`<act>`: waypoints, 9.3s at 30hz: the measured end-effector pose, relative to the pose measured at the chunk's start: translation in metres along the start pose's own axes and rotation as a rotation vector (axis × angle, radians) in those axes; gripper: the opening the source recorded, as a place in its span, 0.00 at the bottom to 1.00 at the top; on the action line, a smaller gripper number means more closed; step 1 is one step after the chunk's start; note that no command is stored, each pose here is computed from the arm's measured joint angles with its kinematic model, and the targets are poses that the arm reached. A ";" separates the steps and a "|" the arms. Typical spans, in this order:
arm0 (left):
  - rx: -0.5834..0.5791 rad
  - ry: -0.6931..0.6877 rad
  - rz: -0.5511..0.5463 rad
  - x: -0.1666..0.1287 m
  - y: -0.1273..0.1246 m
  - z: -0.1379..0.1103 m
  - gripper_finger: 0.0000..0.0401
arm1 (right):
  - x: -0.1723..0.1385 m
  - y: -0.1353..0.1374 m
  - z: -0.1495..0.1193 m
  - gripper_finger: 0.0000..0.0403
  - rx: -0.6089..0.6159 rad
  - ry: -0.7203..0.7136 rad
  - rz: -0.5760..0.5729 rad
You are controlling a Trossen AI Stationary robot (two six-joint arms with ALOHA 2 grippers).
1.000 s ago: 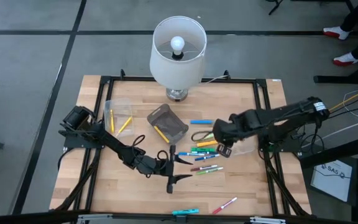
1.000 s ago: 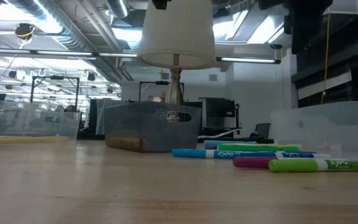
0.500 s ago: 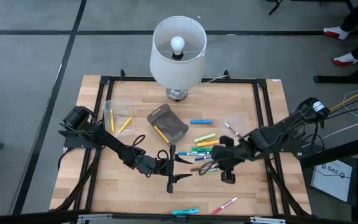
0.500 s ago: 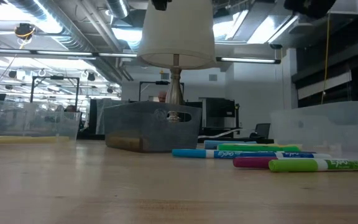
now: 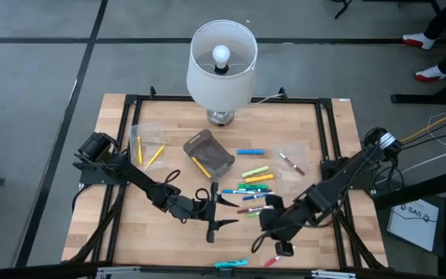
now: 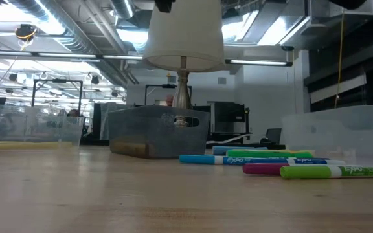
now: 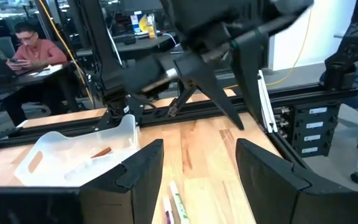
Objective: Pick & Place Markers
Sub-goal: Put the pink highlighter into the right transparent bin
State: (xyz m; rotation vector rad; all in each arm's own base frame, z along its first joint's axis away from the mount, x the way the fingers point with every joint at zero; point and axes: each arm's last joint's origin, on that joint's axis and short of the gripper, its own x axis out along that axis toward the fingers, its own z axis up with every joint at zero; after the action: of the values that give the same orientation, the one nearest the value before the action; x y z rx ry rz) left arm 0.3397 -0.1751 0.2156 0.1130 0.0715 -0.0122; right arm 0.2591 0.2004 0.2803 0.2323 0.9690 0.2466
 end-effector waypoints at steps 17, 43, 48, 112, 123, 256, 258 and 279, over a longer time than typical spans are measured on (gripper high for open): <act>0.036 0.004 -0.036 0.000 -0.001 -0.001 0.49 | 0.066 0.006 -0.025 0.21 0.052 0.238 -0.003; 0.108 0.002 -0.040 0.002 0.002 -0.001 0.49 | 0.084 0.041 -0.053 0.21 0.096 0.324 0.112; 0.108 0.002 -0.040 0.002 0.002 -0.001 0.49 | 0.081 0.047 -0.063 0.21 0.020 0.283 0.034; 0.156 0.011 -0.011 0.002 0.003 -0.002 0.49 | 0.128 0.045 -0.101 0.08 -0.177 0.380 -0.110; 0.156 0.011 -0.011 0.002 0.003 -0.002 0.49 | 0.130 0.035 -0.089 0.08 -0.110 0.443 -0.058; 0.159 0.029 0.011 0.002 0.003 -0.003 0.49 | -0.108 -0.129 -0.007 0.08 0.566 0.247 -0.827; 0.159 0.029 0.011 0.002 0.003 -0.003 0.49 | -0.108 -0.129 -0.007 0.08 0.564 0.243 -0.833; 0.123 0.036 0.015 0.002 0.004 -0.004 0.49 | -0.078 -0.159 -0.050 0.08 0.642 0.343 -0.837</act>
State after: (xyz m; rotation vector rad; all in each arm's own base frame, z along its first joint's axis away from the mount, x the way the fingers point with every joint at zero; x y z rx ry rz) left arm 0.3412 -0.1709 0.2120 0.2365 0.1059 0.0004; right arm 0.1918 0.0299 0.2662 0.3518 1.3837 -0.8295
